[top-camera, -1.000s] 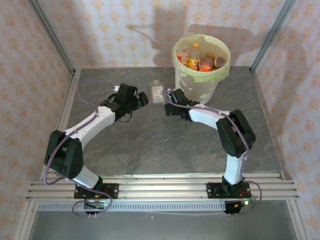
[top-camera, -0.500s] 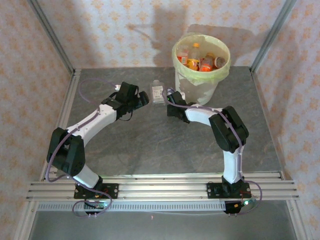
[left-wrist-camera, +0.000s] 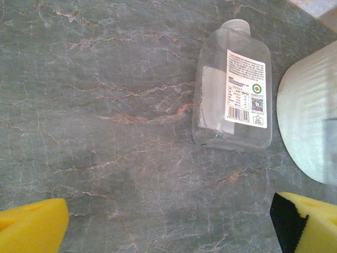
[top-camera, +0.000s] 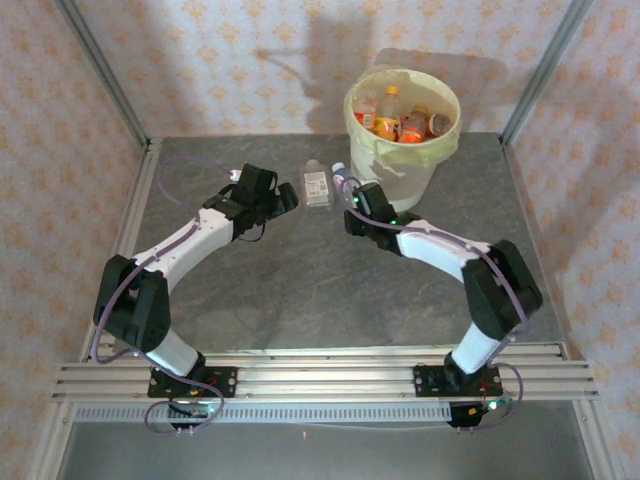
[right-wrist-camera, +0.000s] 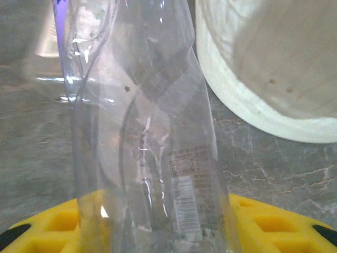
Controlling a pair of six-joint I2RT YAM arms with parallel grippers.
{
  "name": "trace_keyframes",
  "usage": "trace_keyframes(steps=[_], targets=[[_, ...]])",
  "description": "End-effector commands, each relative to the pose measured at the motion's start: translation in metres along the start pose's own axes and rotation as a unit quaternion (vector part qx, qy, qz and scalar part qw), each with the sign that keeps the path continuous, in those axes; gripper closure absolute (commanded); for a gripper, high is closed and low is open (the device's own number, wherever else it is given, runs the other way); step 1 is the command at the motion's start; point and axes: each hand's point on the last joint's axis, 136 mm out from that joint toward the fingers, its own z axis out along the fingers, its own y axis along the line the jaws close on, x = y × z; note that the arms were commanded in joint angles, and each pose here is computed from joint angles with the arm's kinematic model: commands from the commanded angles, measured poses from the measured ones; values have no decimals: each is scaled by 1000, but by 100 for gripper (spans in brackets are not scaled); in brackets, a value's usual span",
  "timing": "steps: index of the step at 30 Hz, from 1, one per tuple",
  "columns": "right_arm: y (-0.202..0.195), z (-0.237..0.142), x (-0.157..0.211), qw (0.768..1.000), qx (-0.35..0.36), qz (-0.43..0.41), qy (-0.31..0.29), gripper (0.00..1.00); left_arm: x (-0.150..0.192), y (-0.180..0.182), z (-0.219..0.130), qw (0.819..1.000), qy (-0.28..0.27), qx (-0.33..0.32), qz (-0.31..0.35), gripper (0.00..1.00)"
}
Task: Put the plastic bottles in the bin
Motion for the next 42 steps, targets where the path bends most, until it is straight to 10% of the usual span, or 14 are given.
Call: trace_keyframes(steps=[1, 16, 29, 42], targets=[[13, -38, 0, 997, -55, -50, -4, 55, -6, 1, -7, 1000, -7, 0, -5, 0], [-46, -174, -123, 983, -77, -114, -122, 55, -5, -2, -12, 1000, -4, 12, -21, 0], [-180, -149, -209, 952, 155, -237, -116, 54, -8, 12, -27, 1000, -19, -14, -10, 0], [-223, -112, -249, 874, 239, -420, -57, 46, -7, 17, -22, 999, -16, -30, -8, 0]])
